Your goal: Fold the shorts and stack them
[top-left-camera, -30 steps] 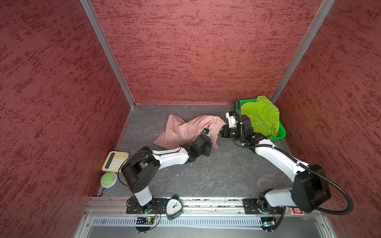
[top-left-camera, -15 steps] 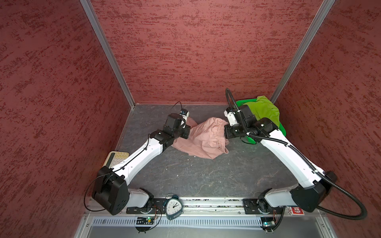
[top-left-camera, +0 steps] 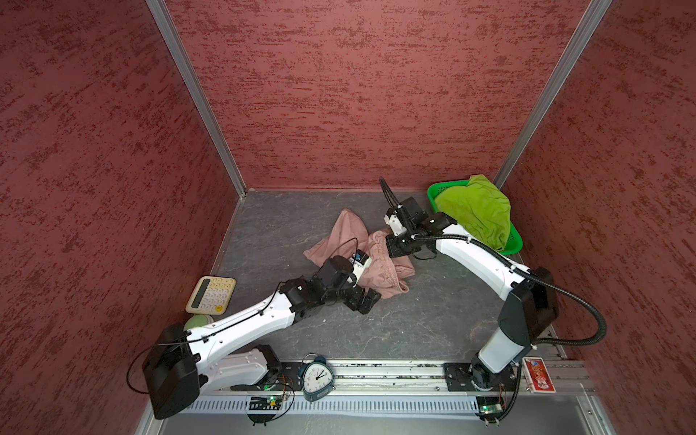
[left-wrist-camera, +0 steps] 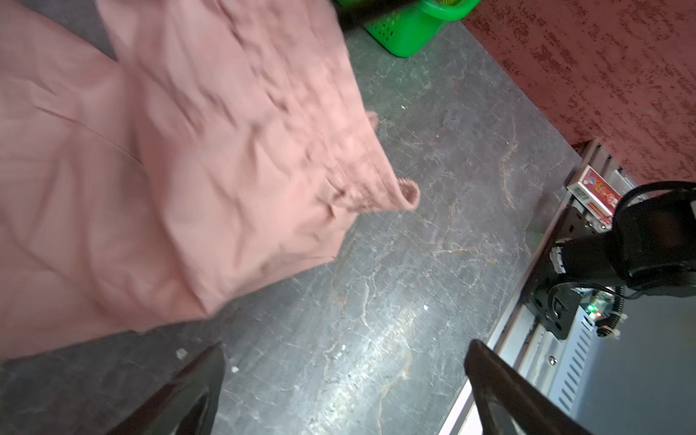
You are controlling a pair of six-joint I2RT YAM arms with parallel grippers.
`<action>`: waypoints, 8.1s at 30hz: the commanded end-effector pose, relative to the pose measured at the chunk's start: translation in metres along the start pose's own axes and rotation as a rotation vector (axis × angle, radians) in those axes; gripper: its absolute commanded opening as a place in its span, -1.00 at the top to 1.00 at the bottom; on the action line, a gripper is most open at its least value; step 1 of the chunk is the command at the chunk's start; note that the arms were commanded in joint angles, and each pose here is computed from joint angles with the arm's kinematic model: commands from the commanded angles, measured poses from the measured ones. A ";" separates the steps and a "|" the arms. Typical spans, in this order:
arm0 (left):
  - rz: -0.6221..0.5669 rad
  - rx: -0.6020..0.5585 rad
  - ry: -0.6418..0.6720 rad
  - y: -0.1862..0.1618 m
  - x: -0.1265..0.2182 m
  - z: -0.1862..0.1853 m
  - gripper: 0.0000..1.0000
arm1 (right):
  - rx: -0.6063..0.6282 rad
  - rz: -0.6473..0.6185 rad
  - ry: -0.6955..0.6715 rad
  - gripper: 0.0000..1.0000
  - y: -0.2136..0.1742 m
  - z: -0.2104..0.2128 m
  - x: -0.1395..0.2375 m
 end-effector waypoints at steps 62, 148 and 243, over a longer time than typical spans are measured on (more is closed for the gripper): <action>0.029 0.018 0.301 0.085 -0.043 0.035 1.00 | 0.015 -0.379 -0.204 1.00 0.027 -0.054 0.083; -0.270 0.109 0.783 0.216 0.262 0.103 1.00 | 0.212 -0.443 -0.174 1.00 0.049 -0.002 0.226; 0.117 0.740 0.429 0.081 -0.018 0.343 -0.99 | 0.094 -0.394 0.084 -0.14 -0.031 0.022 0.019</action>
Point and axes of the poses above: each gripper's point midway between its finger pads, its own x axis back along the fingers, its own z axis along the line the jaws close on, y = z × x, the point moved 7 cm from there along x, back along the fingers, and after that the axes turned 3 degrees about x, right-handed, at the moved point
